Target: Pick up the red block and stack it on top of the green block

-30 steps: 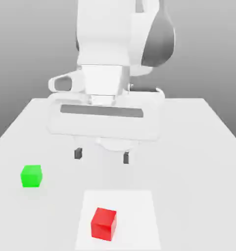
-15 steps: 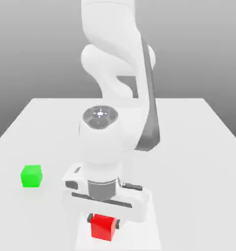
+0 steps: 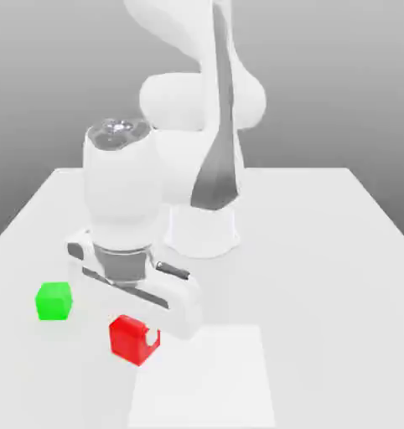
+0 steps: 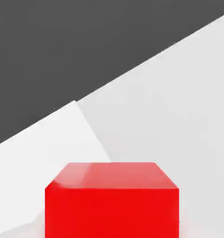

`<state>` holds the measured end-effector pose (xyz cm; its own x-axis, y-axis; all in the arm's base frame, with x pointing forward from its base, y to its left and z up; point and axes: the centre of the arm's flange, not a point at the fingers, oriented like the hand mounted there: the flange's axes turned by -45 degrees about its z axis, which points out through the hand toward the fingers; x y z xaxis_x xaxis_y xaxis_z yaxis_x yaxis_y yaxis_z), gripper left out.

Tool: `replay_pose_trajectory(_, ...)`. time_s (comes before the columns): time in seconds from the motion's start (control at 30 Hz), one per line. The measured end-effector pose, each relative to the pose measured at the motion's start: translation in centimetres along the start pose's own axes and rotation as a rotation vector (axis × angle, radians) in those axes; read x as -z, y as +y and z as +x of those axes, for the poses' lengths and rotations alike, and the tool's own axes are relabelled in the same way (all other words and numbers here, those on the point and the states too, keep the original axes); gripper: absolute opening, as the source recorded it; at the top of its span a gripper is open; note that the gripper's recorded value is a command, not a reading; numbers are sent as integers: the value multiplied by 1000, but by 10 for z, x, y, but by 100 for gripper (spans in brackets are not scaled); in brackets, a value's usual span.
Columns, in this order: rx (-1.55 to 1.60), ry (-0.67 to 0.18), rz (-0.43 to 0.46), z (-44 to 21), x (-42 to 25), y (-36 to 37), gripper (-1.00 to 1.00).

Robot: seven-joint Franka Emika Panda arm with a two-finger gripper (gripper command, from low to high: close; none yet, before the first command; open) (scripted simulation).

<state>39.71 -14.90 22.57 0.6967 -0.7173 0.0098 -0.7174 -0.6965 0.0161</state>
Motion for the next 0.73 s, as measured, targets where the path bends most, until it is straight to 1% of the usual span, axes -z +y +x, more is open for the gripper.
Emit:
replay_pose_trajectory(0.17,-414,-1,-4,8,9,88,-100)
replay_pose_trajectory(0.4,-948,-13,8,-10,16,185,-100)
replay_pose_trajectory(0.6,-1015,-17,12,-13,-33,195,-100)
replay_pose_trajectory(0.63,-1015,-17,12,-14,-42,195,100)
replay_pose_trajectory(0.73,-1015,-17,12,-14,-42,195,100)
